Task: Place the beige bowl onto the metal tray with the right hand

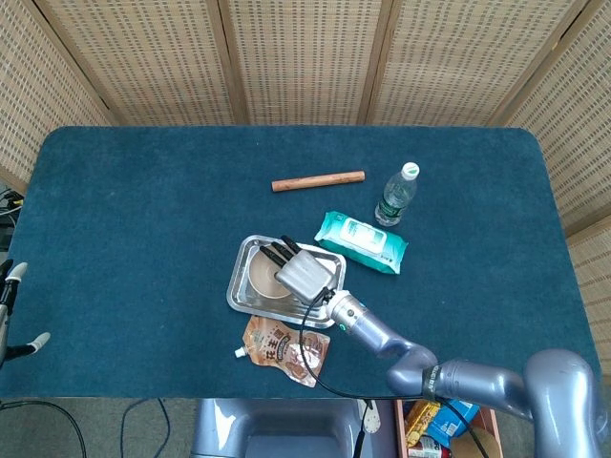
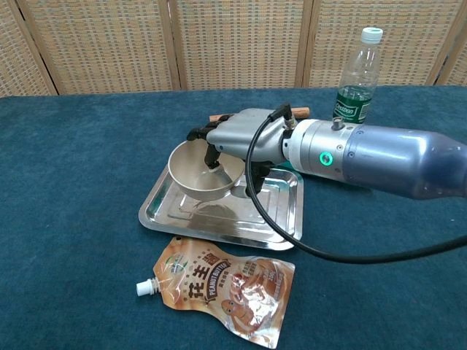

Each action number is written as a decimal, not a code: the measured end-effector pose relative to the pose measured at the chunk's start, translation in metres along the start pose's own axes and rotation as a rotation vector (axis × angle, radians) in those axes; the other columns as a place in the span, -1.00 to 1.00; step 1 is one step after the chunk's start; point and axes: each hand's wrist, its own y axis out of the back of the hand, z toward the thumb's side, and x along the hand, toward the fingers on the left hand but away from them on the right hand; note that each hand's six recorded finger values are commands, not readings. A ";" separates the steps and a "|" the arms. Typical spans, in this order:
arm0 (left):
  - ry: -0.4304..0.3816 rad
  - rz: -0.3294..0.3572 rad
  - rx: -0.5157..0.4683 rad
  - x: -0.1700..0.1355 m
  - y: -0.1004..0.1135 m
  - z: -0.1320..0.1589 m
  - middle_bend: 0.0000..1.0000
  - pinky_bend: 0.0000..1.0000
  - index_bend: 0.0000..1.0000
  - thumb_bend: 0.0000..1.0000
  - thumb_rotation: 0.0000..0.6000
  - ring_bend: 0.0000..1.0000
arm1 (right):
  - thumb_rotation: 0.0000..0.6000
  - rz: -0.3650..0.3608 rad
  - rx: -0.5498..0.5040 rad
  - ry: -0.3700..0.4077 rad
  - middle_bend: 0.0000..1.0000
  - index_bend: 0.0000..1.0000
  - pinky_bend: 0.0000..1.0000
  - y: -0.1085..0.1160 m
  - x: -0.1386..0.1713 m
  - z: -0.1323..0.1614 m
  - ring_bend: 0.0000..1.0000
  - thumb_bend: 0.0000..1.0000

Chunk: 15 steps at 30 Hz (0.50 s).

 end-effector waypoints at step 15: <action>-0.004 -0.011 0.001 0.002 -0.002 0.002 -1.00 -1.00 -1.00 -1.00 1.00 -1.00 | 1.00 -0.023 0.077 -0.013 -1.00 -1.00 -1.00 0.004 0.018 -0.013 -1.00 -0.96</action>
